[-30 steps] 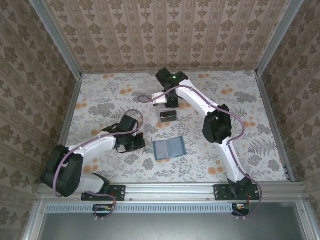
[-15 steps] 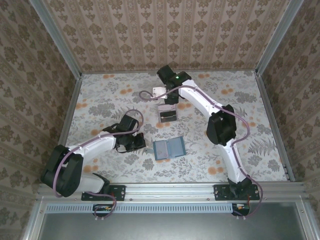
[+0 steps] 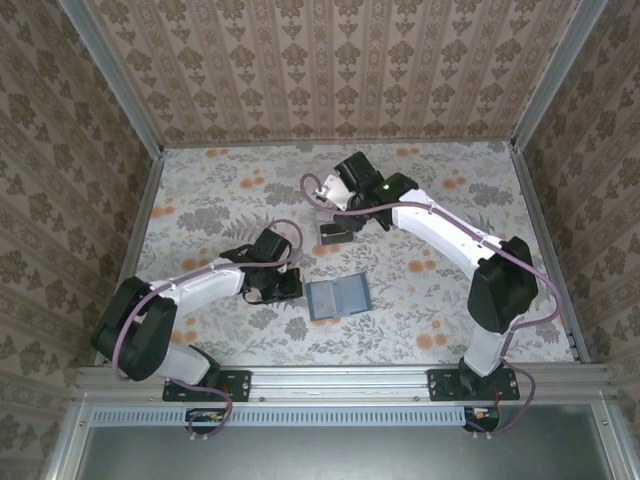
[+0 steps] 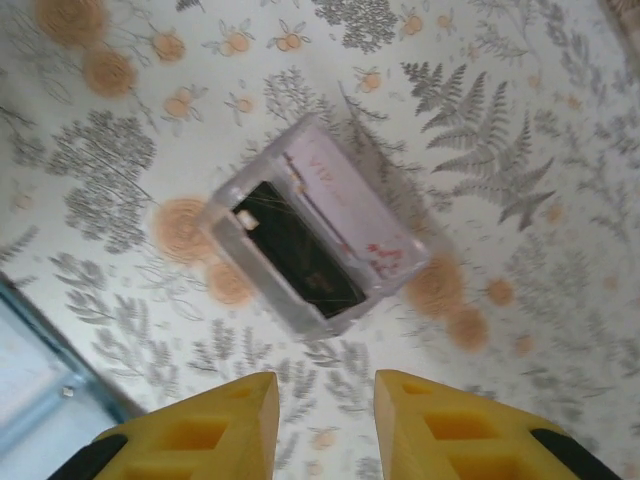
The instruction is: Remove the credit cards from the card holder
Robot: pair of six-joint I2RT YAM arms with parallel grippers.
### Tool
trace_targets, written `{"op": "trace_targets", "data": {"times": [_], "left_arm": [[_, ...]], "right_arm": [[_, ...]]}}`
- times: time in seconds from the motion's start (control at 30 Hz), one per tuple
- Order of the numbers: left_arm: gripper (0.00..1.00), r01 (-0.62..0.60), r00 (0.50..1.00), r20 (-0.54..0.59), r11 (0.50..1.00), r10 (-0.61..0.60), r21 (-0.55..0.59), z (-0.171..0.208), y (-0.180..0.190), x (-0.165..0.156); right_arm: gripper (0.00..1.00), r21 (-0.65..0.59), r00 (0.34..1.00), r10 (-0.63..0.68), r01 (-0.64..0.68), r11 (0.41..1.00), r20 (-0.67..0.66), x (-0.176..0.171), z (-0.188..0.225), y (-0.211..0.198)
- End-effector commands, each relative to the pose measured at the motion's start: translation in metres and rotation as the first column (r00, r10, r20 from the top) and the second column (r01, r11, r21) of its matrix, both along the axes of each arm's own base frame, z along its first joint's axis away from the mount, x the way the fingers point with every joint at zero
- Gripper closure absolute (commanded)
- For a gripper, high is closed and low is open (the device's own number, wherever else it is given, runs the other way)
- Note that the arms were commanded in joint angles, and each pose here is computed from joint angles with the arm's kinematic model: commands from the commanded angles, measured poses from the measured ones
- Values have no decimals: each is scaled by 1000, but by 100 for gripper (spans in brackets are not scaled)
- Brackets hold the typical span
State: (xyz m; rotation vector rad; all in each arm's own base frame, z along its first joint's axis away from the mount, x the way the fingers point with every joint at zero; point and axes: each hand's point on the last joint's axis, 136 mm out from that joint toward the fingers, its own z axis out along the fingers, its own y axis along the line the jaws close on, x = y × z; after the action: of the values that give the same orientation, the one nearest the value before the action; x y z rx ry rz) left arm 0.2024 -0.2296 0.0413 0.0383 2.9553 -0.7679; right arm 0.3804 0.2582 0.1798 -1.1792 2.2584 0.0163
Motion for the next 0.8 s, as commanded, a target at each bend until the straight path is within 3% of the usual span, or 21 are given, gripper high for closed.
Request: {"op": "trace_targets", "data": {"times": [0.0, 0.2, 0.37, 0.57, 0.77], "left_arm": [[94, 44, 999, -7, 999, -44, 13, -1, -7, 0], [95, 55, 998, -30, 997, -53, 58, -13, -2, 0], [95, 62, 996, -62, 996, -58, 69, -24, 0, -6], [95, 58, 996, -78, 996, -53, 72, -31, 4, -13], [95, 43, 996, -84, 997, -37, 67, -32, 8, -18]], "right_arm": [[68, 189, 982, -158, 175, 966, -103, -18, 8, 9], [73, 313, 910, -262, 364, 877, -322, -51, -7, 17], [76, 371, 824, -260, 477, 796, -503, -73, -20, 30], [79, 326, 713, -262, 574, 751, -650, -90, -42, 39], [81, 250, 548, -212, 646, 721, -809, -114, -72, 61]]}}
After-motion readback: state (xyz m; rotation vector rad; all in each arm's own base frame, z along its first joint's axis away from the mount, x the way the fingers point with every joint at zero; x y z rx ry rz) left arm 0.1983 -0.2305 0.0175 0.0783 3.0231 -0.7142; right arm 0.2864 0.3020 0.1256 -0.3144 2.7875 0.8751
